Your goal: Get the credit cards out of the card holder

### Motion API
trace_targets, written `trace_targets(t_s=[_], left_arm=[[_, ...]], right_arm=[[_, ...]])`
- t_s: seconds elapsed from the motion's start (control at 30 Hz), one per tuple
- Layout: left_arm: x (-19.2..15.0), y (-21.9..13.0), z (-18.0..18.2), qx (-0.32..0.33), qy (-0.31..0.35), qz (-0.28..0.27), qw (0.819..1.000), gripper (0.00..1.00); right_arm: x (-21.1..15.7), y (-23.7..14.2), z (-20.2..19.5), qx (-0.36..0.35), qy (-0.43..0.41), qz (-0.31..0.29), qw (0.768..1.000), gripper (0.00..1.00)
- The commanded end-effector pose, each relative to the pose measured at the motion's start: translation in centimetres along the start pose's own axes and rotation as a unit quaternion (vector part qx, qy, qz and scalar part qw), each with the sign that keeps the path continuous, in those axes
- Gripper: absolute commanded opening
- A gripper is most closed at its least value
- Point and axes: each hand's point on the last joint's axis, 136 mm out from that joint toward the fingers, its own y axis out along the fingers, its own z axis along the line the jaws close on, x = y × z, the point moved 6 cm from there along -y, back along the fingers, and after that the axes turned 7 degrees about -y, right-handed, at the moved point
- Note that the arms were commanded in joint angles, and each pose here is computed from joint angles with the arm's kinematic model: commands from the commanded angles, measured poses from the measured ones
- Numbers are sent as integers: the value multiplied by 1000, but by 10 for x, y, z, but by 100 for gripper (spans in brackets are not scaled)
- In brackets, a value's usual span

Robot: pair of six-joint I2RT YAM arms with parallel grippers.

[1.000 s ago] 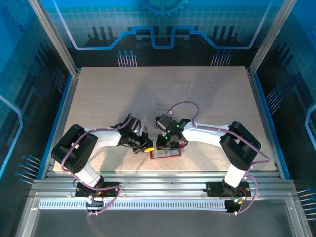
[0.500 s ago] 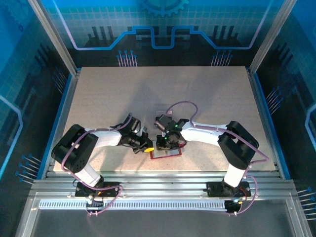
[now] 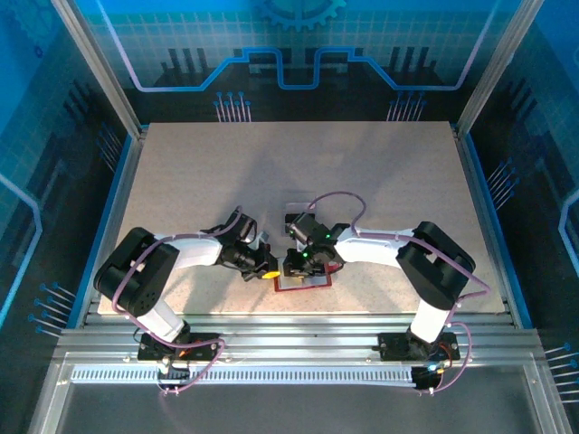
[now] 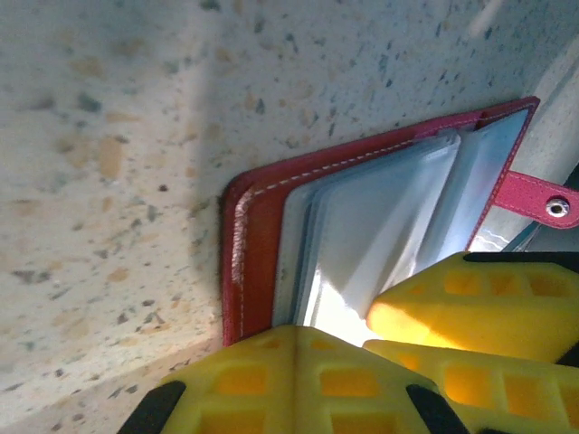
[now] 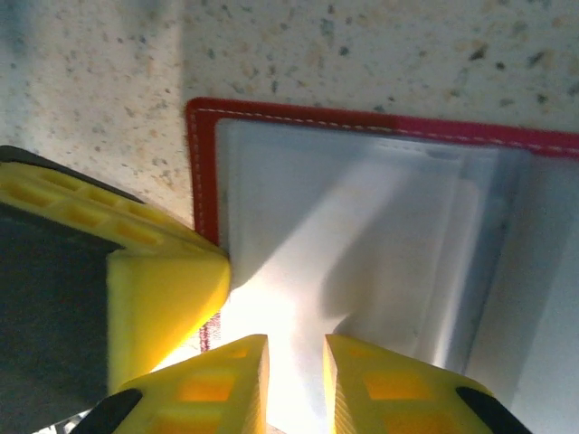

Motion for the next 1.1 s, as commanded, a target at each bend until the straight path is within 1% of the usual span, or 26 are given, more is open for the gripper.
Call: trace_targets(t_s=[0.0, 0.23, 0.6, 0.87, 1.07], left_arm=[[2, -1, 10, 37, -9, -4, 999, 0], [5, 1, 9, 39, -5, -3, 999, 0], [7, 2, 8, 40, -5, -1, 999, 0], [7, 1, 7, 42, -4, 0, 999, 0], [7, 0, 5, 40, -4, 0, 999, 0]], right_arm=[[4, -3, 7, 33, 5, -7, 999, 22], [6, -1, 1, 27, 12, -4, 1000, 22], [4, 1, -16, -6, 18, 15, 1000, 22], [1, -6, -24, -28, 23, 8, 999, 21], [0, -7, -28, -30, 30, 5, 999, 21]])
